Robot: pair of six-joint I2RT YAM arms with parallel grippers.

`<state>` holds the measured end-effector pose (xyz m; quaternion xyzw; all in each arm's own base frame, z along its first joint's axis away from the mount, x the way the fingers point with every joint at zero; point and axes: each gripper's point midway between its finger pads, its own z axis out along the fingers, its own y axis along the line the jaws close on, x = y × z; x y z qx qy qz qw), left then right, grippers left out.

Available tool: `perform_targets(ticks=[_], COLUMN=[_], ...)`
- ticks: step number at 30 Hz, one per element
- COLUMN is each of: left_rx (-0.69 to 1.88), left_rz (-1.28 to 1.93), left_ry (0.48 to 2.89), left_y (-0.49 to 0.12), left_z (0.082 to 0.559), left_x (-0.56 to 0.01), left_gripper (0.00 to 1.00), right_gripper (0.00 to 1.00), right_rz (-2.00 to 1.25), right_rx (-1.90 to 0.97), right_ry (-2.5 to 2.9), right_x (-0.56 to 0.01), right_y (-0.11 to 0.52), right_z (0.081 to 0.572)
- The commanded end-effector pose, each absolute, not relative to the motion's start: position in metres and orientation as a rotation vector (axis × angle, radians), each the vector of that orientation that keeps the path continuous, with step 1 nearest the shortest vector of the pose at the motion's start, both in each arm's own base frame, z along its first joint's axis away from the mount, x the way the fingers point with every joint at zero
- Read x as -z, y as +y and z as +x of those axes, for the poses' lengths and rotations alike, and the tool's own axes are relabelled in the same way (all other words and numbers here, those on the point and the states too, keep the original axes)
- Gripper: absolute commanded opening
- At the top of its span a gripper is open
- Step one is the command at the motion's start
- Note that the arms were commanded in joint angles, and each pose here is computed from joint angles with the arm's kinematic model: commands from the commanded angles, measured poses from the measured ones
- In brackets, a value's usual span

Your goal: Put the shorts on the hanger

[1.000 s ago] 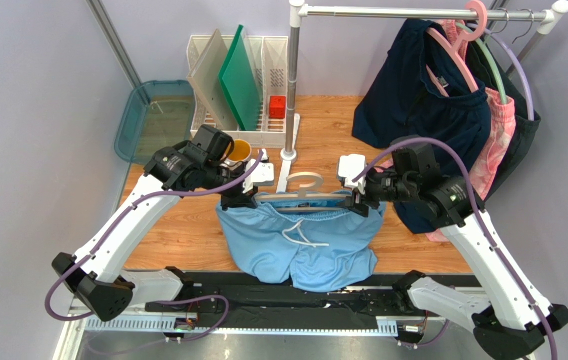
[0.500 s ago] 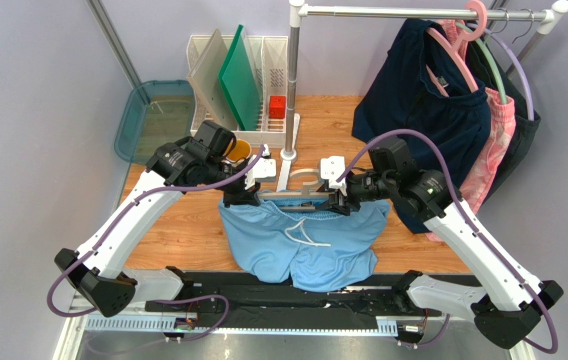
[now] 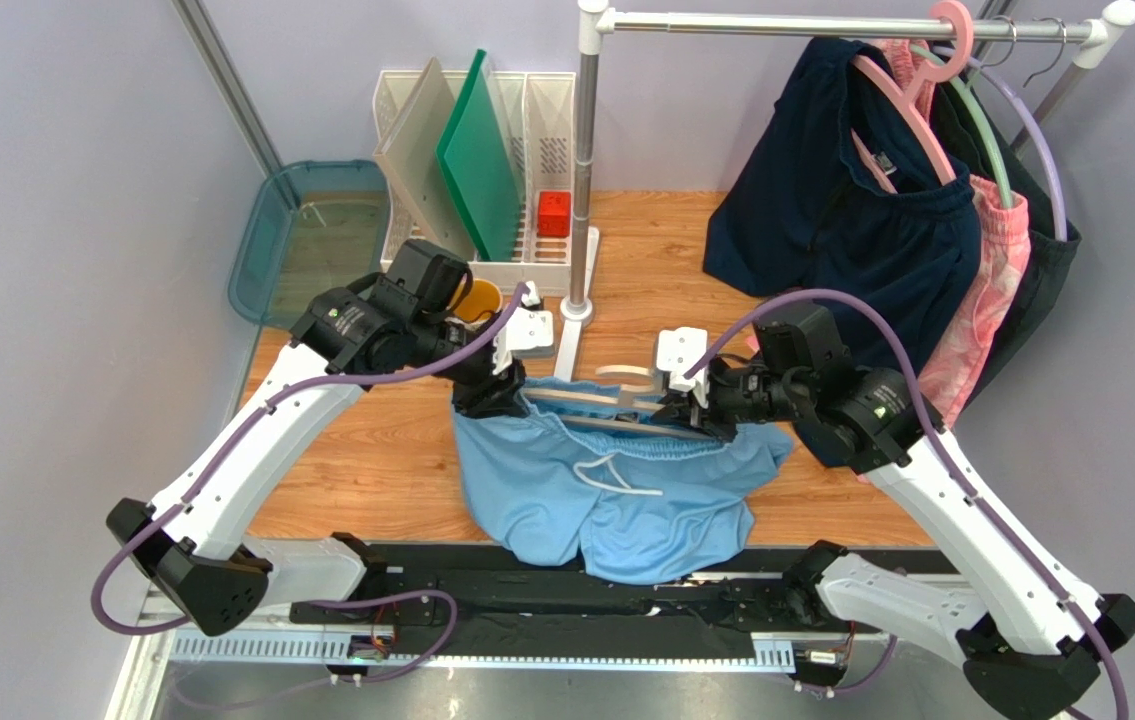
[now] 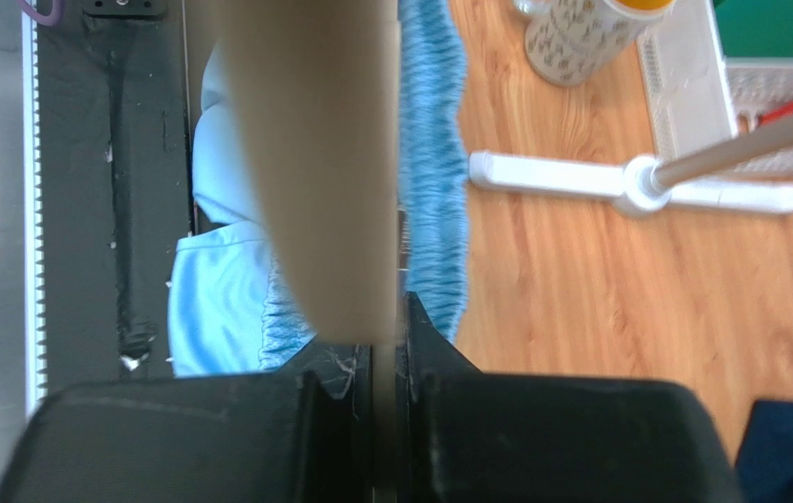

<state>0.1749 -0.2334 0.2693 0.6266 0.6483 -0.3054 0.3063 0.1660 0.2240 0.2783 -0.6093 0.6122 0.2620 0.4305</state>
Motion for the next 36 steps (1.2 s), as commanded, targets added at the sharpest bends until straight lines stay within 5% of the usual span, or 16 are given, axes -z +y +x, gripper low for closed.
perform_targets(ticks=[1, 3, 4, 16, 36], left_rx=[0.697, 0.676, 0.687, 0.662, 0.645], left_rz=[1.515, 1.417, 1.362, 1.157, 1.137], left_ry=[1.611, 1.587, 1.604, 1.584, 1.588], left_y=[-0.232, -0.225, -0.222, -0.204, -0.199], left_z=[0.195, 0.21, 0.214, 0.233, 0.228], left_x=[-0.317, -0.342, -0.35, -0.392, -0.388], left_gripper=[0.67, 0.95, 0.99, 0.99, 0.99], right_gripper=[0.0, 0.0, 0.0, 0.0, 0.0], right_rz=[-1.349, -1.303, -1.274, -0.703, -0.253], right_rx=[-0.627, -0.591, -0.578, -0.319, -0.262], right_ry=[1.644, 1.72, 1.736, 2.233, 1.864], right_x=[-0.295, -0.291, -0.294, -0.281, -0.486], right_y=[0.203, 0.19, 0.185, 0.092, 0.033], right_z=[0.162, 0.162, 0.161, 0.188, 0.335])
